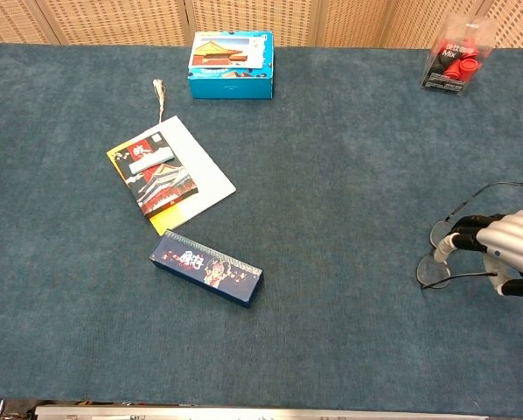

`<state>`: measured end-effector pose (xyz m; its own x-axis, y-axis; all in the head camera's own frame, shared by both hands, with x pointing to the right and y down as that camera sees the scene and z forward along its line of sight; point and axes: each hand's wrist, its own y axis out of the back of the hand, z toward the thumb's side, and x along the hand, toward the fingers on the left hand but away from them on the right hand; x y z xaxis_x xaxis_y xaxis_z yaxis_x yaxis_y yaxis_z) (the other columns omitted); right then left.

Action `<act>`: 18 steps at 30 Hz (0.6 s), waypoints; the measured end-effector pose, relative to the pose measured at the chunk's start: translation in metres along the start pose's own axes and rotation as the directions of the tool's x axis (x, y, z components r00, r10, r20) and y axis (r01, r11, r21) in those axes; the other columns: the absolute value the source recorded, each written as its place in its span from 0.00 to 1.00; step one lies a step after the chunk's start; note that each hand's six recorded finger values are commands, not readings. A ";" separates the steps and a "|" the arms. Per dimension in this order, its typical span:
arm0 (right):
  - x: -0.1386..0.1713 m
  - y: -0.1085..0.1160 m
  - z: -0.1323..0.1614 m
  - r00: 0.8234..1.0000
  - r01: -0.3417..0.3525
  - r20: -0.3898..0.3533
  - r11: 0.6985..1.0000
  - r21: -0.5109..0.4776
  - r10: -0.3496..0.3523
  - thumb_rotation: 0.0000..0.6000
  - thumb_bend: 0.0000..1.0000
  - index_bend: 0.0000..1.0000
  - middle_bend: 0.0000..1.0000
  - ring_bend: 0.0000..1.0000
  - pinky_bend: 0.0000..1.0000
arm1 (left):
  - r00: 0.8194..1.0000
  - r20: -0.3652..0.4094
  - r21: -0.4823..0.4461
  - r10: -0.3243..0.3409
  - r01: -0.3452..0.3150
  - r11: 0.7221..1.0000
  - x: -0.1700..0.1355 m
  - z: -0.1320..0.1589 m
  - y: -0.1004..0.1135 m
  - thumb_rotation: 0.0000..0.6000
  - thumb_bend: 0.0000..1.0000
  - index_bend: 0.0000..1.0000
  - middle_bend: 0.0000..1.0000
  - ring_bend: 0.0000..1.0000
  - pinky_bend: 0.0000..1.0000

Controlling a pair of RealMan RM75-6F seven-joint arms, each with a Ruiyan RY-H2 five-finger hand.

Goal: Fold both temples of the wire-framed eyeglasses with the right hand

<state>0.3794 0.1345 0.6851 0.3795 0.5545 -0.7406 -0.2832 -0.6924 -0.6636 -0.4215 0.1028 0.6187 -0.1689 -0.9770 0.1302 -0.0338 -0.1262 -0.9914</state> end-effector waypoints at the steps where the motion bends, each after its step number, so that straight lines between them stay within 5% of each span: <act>1: 0.000 0.001 0.002 1.000 0.007 -0.010 1.000 -0.004 -0.007 1.00 1.00 0.31 0.31 0.15 0.26 | 1.000 0.000 0.000 0.000 0.000 1.000 0.000 0.000 0.000 1.00 0.49 0.57 0.51 0.43 0.52; 18: 0.008 0.032 0.022 0.976 0.165 -0.140 0.986 -0.023 -0.166 1.00 1.00 0.31 0.32 0.15 0.26 | 1.000 -0.003 0.001 -0.007 0.007 1.000 0.001 -0.001 -0.002 1.00 0.49 0.57 0.51 0.43 0.52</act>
<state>0.3536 0.1272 0.6561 0.5408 0.5918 -0.5978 -0.1969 -0.6019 -0.7739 -0.4224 0.1016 0.6208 -0.1718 -0.9756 0.1368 -0.0336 -0.1330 -0.9905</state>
